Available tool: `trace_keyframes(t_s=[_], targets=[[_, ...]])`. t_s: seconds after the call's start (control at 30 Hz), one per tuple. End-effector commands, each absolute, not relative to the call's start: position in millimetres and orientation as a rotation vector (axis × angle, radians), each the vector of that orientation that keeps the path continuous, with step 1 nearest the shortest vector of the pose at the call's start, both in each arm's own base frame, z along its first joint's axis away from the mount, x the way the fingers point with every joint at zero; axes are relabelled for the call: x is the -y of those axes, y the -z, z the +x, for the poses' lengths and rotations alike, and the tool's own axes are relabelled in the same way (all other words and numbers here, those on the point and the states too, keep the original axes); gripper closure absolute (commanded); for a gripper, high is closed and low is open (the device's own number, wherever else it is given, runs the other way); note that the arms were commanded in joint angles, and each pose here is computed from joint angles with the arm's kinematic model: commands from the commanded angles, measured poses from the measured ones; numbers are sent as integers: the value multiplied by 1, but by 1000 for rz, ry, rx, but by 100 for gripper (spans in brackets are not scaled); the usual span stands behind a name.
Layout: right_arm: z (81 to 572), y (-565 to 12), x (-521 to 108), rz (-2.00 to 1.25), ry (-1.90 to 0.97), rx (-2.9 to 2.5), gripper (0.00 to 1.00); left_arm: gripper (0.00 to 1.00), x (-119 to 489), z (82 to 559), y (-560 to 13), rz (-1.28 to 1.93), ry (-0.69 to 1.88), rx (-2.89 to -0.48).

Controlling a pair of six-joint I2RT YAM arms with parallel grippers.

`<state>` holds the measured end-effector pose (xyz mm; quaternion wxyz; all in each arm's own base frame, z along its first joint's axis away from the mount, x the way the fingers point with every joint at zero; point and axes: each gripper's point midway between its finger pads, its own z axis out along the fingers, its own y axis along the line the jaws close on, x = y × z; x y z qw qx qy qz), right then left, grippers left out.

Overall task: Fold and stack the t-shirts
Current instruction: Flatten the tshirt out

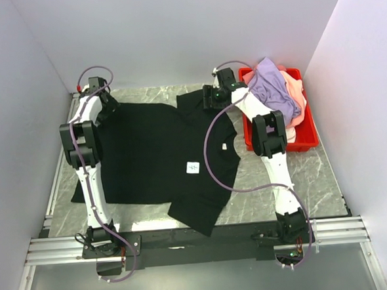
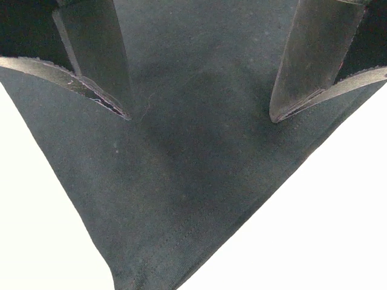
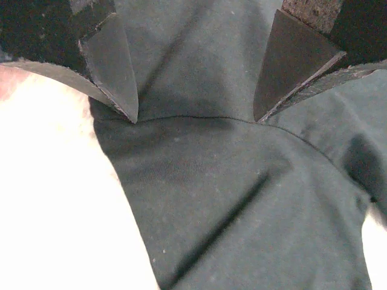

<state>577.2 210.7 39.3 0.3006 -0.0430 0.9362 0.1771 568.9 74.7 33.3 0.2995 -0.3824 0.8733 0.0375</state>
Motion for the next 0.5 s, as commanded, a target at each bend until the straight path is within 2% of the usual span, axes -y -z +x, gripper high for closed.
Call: trace_keyframes(t_s=[0.0, 0.27, 0.47], targets=[[590, -46, -211, -96, -556, -2456, 17, 1, -69, 570, -3, -1014, -23, -2395], [608, -44, -200, -9, -575, -2435, 17, 1, -70, 578, -1, -1026, 57, -2378], [624, -61, -186, 14, -567, -2363, 21, 1, -69, 580, -26, -990, 100, -2339]])
